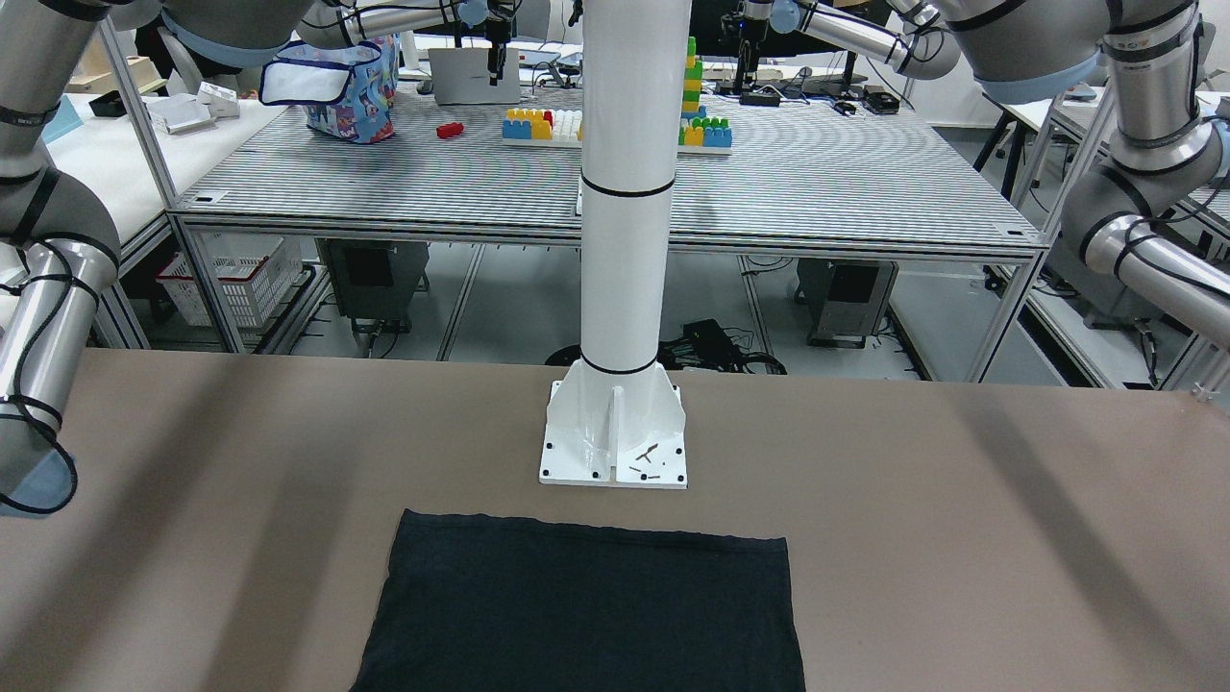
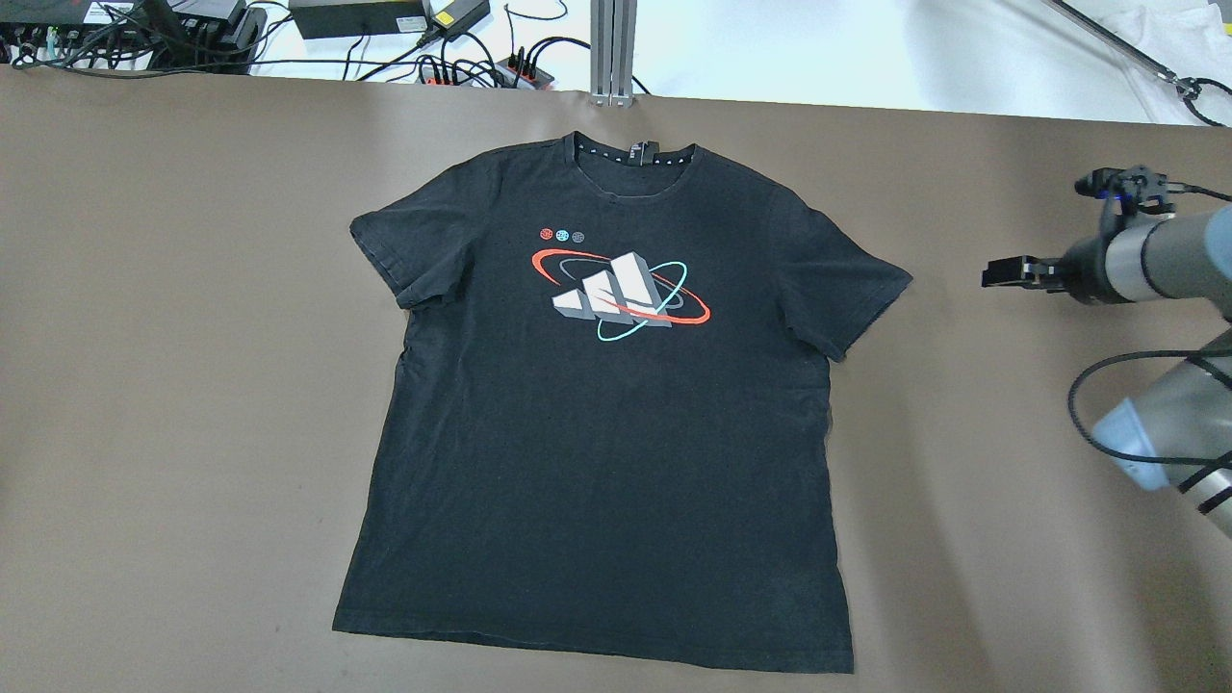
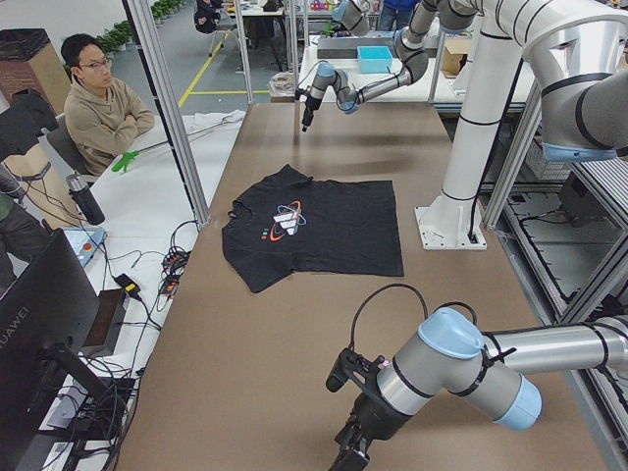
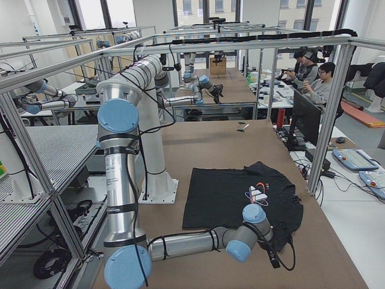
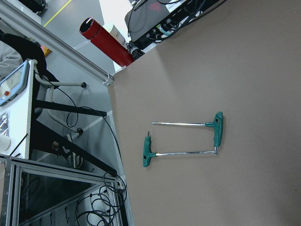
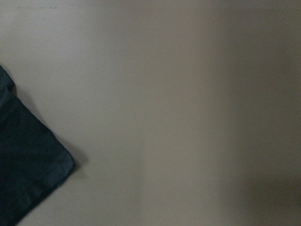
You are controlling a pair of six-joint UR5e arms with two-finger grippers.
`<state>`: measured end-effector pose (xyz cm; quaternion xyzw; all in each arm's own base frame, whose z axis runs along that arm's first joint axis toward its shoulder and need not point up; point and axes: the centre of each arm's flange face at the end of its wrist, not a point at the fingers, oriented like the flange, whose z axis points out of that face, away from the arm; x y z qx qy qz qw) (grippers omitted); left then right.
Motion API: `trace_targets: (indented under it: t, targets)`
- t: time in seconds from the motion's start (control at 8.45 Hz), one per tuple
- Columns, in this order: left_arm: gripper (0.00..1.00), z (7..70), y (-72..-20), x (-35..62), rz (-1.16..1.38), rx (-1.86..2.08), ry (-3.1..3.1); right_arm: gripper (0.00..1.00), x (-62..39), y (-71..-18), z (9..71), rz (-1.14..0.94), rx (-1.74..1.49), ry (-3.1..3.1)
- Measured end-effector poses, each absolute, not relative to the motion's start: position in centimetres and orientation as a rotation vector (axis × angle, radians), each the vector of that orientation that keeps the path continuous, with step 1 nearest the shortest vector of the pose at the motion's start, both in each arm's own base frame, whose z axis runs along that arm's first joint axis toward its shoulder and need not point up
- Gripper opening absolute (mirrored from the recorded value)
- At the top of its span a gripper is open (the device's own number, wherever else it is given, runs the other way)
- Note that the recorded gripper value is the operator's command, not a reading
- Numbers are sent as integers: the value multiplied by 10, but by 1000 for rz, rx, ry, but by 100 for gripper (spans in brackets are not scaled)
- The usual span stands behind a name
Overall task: Fold clothes
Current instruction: 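Move the right gripper over the shirt's shoulder seam near the collar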
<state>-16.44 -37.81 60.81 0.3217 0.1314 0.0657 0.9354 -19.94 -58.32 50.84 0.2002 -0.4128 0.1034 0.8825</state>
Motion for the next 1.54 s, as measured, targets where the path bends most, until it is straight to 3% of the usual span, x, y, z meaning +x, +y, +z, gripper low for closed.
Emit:
trace_targets:
  t: [0.24, 0.59, 0.83, 0.95, 1.18, 1.3, 1.42, 1.54]
  targets:
    - [99, 607, -382, -160, 125, 653, 279, 66, -250, -606, 497, 287, 419, -836]
    - [99, 606, -384, -158, 114, 649, 285, 62, -298, -638, 505, 268, 401, -786]
    - [99, 607, -385, -158, 112, 647, 286, 40, -310, -645, 504, 245, 408, -772]
    - [99, 608, -385, -158, 111, 645, 287, 34, -313, -647, 503, 240, 409, -771]
    - [99, 610, -384, -158, 109, 641, 288, 32, -319, -646, 500, 230, 408, -772]
    - [99, 610, -384, -158, 108, 637, 289, 24, -324, -645, 499, 224, 407, -774]
    - [99, 611, -384, -158, 106, 634, 289, 3, -327, -644, 498, 218, 406, -775]
    - [99, 612, -383, -158, 106, 631, 289, 0, -330, -644, 498, 211, 405, -774]
